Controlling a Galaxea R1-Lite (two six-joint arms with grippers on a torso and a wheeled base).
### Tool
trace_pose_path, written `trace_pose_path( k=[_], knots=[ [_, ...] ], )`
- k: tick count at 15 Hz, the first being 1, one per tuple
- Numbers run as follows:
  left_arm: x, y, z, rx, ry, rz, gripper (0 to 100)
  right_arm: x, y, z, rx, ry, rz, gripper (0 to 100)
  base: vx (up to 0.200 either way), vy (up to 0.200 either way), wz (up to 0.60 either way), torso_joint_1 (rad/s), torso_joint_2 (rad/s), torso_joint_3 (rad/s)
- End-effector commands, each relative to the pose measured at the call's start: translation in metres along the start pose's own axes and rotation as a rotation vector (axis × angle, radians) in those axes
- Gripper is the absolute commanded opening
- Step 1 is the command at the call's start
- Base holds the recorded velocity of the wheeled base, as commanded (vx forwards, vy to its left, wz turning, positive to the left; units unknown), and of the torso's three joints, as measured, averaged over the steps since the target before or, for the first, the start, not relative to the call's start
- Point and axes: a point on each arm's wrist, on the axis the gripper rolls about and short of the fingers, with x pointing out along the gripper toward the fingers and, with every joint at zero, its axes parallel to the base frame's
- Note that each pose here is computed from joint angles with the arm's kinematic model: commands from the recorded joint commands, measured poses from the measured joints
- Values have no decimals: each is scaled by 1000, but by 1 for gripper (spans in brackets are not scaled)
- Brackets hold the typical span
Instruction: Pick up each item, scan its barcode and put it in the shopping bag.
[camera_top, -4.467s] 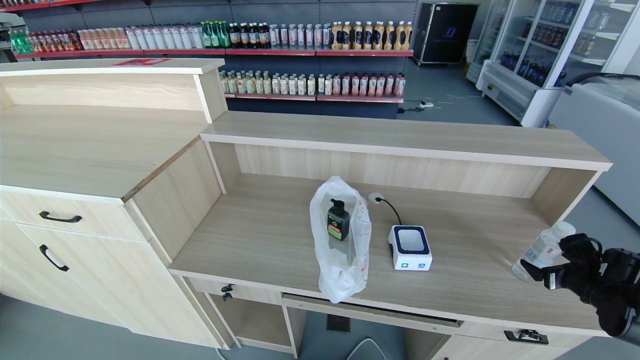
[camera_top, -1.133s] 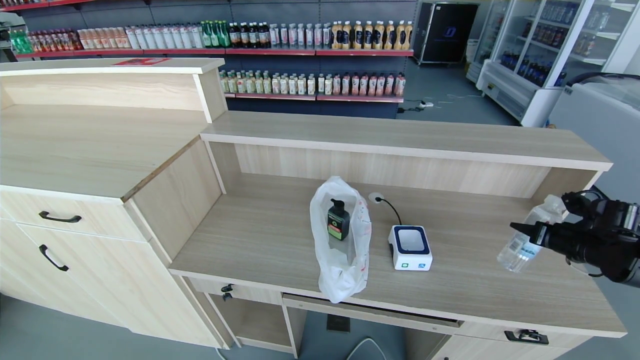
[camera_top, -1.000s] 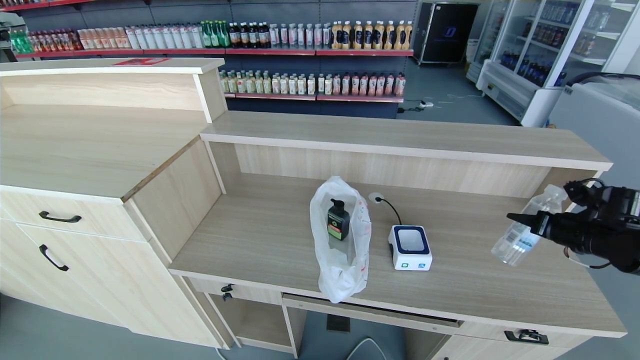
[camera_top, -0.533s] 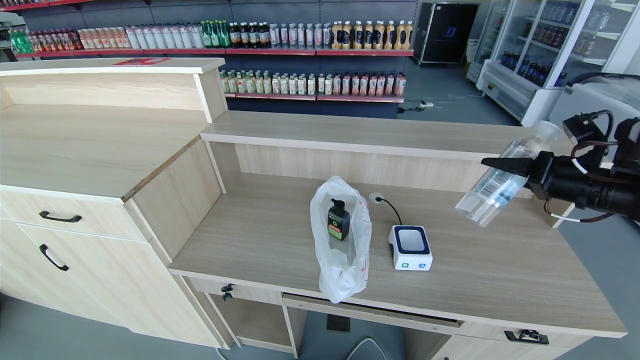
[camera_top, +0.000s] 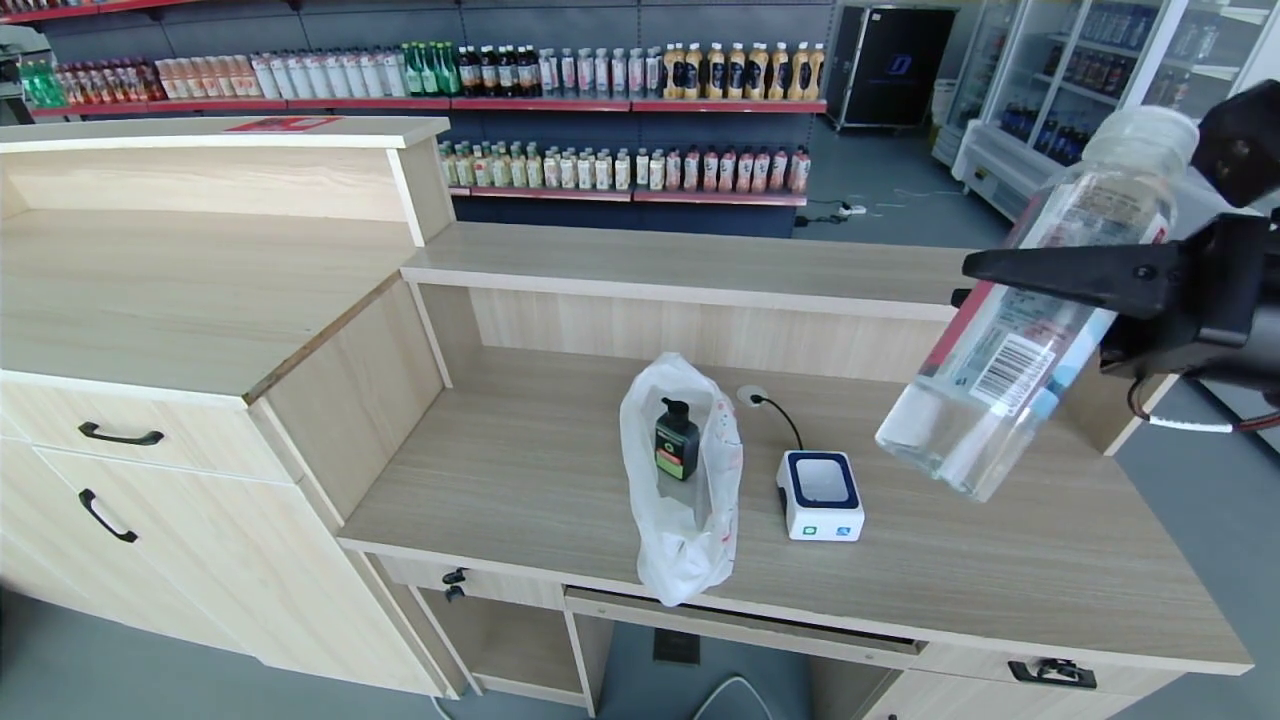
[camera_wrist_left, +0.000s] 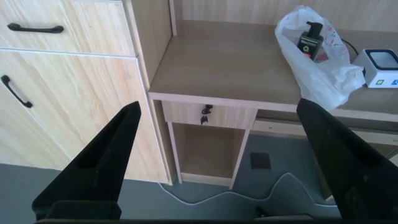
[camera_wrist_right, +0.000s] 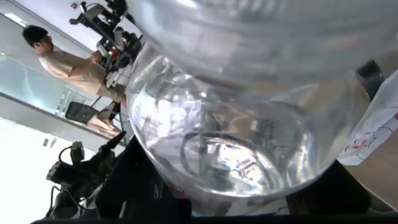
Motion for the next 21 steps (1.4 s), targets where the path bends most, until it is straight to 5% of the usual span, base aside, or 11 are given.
trace_pose_path(
  k=[1, 8, 21],
  knots=[
    [0, 0, 0, 0, 0, 0, 100, -14, 33, 1, -56, -27, 79, 0, 0, 0, 0, 0, 0, 0],
    [0, 0, 0, 0, 0, 0, 100, -45, 50, -33, -56, 26, 71, 0, 0, 0, 0, 0, 0, 0],
    [0, 0, 0, 0, 0, 0, 100, -52, 57, -44, -49, 59, 65, 0, 0, 0, 0, 0, 0, 0]
  ],
)
